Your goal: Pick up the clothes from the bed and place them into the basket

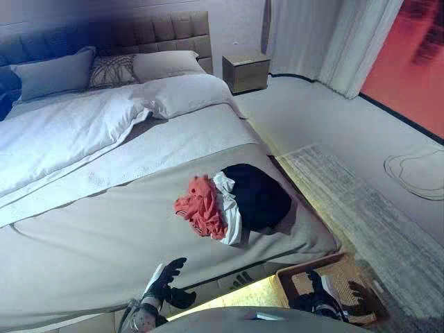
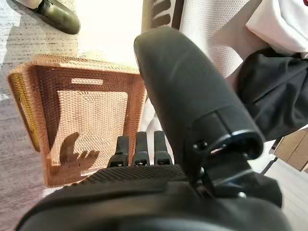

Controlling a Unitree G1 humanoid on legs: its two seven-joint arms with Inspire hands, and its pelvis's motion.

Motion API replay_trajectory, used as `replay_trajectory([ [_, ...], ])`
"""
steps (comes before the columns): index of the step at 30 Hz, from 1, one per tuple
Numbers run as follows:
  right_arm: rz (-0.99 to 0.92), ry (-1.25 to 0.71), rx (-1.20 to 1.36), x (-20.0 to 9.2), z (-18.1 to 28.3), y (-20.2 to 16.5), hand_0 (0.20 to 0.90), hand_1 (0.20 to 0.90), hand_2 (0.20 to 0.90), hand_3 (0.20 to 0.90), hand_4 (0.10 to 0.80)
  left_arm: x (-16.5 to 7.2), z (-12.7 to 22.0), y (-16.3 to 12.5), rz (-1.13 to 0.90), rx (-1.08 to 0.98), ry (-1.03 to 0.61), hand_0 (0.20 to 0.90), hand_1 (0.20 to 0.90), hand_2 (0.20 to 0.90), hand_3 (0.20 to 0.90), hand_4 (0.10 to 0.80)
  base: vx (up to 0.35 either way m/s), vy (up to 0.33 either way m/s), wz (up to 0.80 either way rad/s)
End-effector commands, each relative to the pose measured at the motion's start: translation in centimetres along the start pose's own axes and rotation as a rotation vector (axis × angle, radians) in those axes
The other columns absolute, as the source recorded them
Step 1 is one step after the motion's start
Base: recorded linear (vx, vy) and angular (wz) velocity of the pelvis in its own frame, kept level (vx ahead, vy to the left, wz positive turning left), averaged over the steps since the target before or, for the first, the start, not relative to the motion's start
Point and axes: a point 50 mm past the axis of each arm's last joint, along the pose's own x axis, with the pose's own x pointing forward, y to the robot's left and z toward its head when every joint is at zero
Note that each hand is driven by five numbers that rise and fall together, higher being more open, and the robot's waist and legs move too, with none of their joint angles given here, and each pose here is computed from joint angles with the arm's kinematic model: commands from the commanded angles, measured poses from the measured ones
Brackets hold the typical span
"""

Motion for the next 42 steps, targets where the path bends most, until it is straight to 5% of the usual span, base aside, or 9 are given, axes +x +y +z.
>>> replay_trajectory([
  [1, -0.07, -0.098, 0.021, 1.6, 4.0, -1.0, 0.9, 0.9, 0.9, 0.9, 0.8, 2.0, 3.8, 1.6, 0.067, -0.013, -0.129, 0.9, 0.9, 0.9, 0.9, 0.8, 0.0, 0.0, 0.0],
  [13, -0.096, -0.071, -0.048, 1.7, 3.5, -1.3, 0.9, 0.9, 0.9, 0.9, 0.8, 2.1, 4.0, 1.8, 0.059, -0.025, -0.145, 0.9, 0.9, 0.9, 0.9, 0.8, 0.0, 0.0, 0.0],
  [22, -0.273, -0.302, -0.097, 3.4, 9.4, -5.3, 0.9, 0.9, 0.9, 0.9, 0.8, 2.4, 5.6, 3.7, 0.104, -0.011, -0.221, 0.9, 0.9, 0.9, 0.9, 0.8, 0.0, 0.0, 0.0],
  [27, -0.392, -0.495, -0.137, 3.5, 14.9, -7.6, 0.9, 0.9, 0.9, 0.9, 0.8, 2.2, 5.7, 4.5, 0.144, 0.002, -0.248, 0.9, 0.9, 0.9, 0.9, 0.8, 0.042, -0.015, 0.03],
  [32, -0.548, -0.749, -0.17, 2.0, 25.3, -13.0, 0.9, 0.9, 0.9, 0.9, 0.8, 2.3, 6.7, 6.5, 0.236, -0.008, -0.289, 0.9, 0.9, 0.9, 0.9, 0.8, -0.005, 0.024, 0.11],
  [37, -0.765, -0.951, -0.181, -3.0, 36.0, -19.7, 0.9, 0.9, 0.9, 0.9, 0.8, 3.1, 12.9, 9.7, 0.366, -0.016, -0.487, 0.9, 0.9, 0.9, 0.9, 0.8, -0.262, 0.035, 0.17],
  [42, -0.923, -1.044, -0.207, -7.0, 40.4, -23.5, 0.9, 0.9, 0.9, 0.9, 0.8, 1.8, 18.3, 12.1, 0.487, -0.13, -0.714, 0.9, 0.9, 0.9, 0.9, 0.8, -0.256, 0.046, 0.22],
])
